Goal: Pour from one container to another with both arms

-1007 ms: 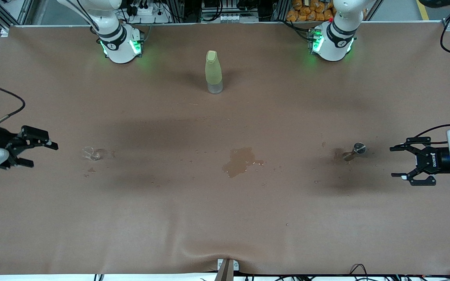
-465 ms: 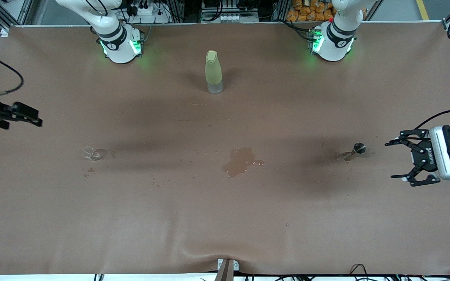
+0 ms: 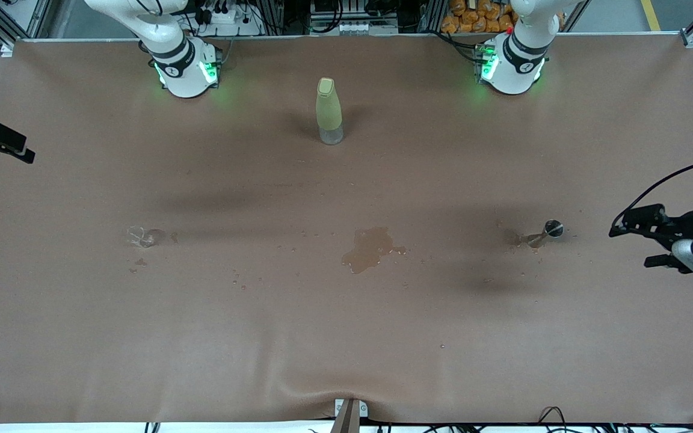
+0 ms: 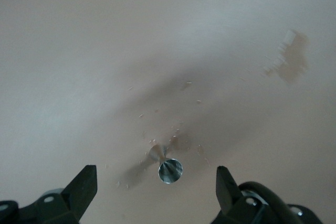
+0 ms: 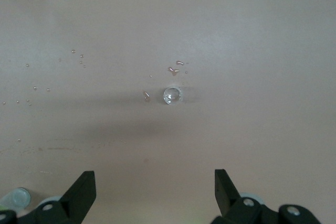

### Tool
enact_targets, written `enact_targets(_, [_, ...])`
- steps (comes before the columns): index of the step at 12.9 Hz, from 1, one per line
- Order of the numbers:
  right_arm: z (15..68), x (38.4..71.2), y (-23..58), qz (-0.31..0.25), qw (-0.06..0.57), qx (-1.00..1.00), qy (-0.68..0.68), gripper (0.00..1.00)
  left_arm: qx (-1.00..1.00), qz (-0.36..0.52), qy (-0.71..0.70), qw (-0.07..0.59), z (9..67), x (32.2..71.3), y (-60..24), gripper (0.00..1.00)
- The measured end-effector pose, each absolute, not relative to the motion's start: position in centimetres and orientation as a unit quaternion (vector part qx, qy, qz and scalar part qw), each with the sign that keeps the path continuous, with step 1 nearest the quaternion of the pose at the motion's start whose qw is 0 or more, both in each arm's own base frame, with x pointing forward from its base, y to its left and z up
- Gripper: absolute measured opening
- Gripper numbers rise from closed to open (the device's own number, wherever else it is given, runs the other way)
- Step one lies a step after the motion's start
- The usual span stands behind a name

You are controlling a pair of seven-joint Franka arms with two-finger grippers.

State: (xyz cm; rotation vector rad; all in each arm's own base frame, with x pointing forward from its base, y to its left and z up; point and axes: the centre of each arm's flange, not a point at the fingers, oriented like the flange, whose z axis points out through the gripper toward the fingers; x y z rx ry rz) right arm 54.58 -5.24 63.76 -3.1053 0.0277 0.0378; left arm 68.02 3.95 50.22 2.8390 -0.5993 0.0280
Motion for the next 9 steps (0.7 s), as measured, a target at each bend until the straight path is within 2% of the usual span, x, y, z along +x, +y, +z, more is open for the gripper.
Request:
enact_targets(4, [63.8, 54.6, -5.5, 0.010, 0.018, -1.000, 0.007, 1.00, 0.997, -0.005, 0.023, 0.079, 51.2, 68.1, 1.9, 1.00])
enact_targets(6, [64.0, 54.5, -6.1, 0.007, 0.018, -1.000, 0.013, 1.00, 0.998, 0.004, 0.049, 0.044, 52.3, 67.8, 2.5, 1.00])
enact_targets(9, [64.2, 54.5, -6.4, 0.007, 0.019, -1.000, 0.014, 1.00, 0.996, 0.018, 0.087, 0.025, 54.3, 67.2, 2.8, 1.00])
